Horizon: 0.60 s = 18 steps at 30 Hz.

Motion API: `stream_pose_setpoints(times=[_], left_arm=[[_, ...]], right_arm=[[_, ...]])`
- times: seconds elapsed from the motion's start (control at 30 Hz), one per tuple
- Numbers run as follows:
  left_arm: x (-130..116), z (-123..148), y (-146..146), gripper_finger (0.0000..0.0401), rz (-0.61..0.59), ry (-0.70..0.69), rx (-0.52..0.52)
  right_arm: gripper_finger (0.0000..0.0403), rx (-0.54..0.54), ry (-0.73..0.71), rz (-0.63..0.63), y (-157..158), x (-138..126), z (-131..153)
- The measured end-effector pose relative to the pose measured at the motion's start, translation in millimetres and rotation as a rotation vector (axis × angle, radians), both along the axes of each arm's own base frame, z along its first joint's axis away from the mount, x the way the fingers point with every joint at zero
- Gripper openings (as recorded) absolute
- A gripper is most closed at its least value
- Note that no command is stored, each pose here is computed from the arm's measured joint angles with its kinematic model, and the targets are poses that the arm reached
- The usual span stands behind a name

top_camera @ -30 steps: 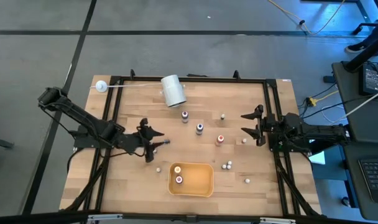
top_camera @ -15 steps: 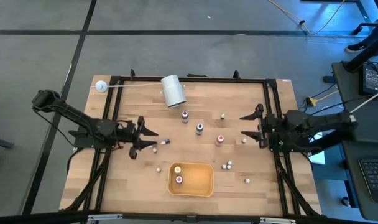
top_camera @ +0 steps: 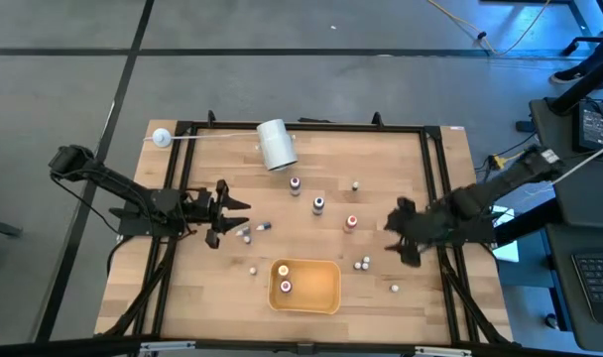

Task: Pick & Place food coloring
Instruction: Put the small red food coloring bottle into the yellow bin

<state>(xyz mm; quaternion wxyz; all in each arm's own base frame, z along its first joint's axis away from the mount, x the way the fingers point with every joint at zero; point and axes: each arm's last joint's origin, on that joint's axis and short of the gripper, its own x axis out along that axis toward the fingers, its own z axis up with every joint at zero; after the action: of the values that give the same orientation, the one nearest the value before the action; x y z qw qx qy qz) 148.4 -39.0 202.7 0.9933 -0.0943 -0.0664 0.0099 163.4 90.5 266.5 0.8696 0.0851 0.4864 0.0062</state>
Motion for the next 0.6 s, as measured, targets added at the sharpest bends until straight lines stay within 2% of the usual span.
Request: stream_pose_setpoints(times=[0.13,0.37,0.6], left_arm=[[0.2,0.0,0.5,0.0168,-0.001,0.000,0.001],[0.2,-0.2,0.5,0.0165,-0.001,0.001,0.000],[0.4,-1.2,0.4,0.0168,-0.001,0.013,0.002]], right_arm=[[0.0253,-0.014,0.119,0.036,39.0,4.1,-16.2],[0.0216,-0.028,0.289,-0.032,87.1,-3.5,-56.0],[0.0204,-0.032,0.295,0.005,110.9,-3.1,-76.8]])
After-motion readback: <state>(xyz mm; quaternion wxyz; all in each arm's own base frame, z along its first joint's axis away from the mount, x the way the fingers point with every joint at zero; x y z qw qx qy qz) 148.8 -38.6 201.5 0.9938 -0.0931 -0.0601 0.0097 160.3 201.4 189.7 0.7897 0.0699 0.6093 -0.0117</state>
